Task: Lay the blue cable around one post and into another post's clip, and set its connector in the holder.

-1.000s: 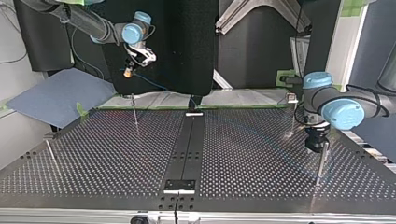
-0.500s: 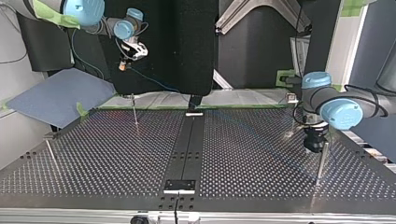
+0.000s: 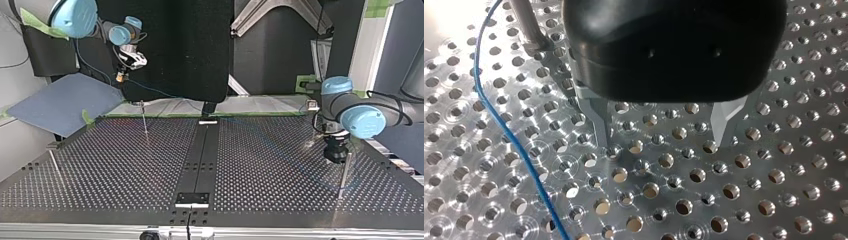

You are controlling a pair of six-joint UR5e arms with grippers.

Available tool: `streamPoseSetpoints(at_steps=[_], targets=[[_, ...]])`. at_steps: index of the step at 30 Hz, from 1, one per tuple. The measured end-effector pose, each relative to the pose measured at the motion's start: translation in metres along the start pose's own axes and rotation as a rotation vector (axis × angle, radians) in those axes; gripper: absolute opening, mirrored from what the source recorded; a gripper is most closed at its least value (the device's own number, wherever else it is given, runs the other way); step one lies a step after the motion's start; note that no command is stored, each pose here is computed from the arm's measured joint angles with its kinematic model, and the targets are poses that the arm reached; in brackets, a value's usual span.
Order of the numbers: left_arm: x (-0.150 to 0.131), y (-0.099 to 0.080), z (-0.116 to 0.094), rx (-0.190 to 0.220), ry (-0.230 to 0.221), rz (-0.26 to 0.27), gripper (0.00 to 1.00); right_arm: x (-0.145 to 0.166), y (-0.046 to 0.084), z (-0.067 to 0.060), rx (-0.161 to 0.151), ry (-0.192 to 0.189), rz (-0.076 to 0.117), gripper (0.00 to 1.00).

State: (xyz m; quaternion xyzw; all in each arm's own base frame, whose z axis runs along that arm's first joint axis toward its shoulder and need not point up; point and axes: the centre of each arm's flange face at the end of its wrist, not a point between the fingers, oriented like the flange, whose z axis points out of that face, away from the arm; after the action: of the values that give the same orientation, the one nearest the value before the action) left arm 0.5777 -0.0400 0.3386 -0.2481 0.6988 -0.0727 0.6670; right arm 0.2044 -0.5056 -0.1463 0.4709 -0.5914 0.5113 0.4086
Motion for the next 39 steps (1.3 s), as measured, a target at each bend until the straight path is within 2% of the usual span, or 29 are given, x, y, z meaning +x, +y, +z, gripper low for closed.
streamPoseSetpoints(at_steps=[6, 13, 17, 20, 23, 31, 39], targets=[[0.001, -0.001, 0.000, 0.001, 0.000, 0.001, 1.00, 0.025, 0.017, 0.005, -0.001, -0.007, 0.012, 0.00], [0.001, -0.002, -0.001, 0.003, 0.001, 0.002, 1.00, 0.053, 0.035, 0.010, -0.006, -0.027, 0.041, 0.00], [0.001, -0.002, -0.001, 0.003, 0.001, 0.002, 1.00, 0.068, 0.039, 0.011, 0.006, -0.041, 0.049, 0.00], [0.001, -0.002, -0.001, 0.003, 0.001, 0.002, 1.00, 0.080, 0.033, 0.011, 0.035, -0.043, 0.048, 0.00], [0.001, -0.002, -0.001, 0.003, 0.001, 0.002, 1.00, 0.093, 0.024, 0.013, 0.075, -0.024, 0.040, 0.00], [0.001, -0.002, -0.001, 0.003, 0.002, 0.002, 1.00, 0.127, -0.007, 0.018, 0.186, 0.038, -0.003, 0.00], [0.001, -0.002, -0.001, 0.002, 0.002, 0.002, 1.00, 0.156, -0.026, 0.019, 0.266, 0.072, -0.014, 0.00]])
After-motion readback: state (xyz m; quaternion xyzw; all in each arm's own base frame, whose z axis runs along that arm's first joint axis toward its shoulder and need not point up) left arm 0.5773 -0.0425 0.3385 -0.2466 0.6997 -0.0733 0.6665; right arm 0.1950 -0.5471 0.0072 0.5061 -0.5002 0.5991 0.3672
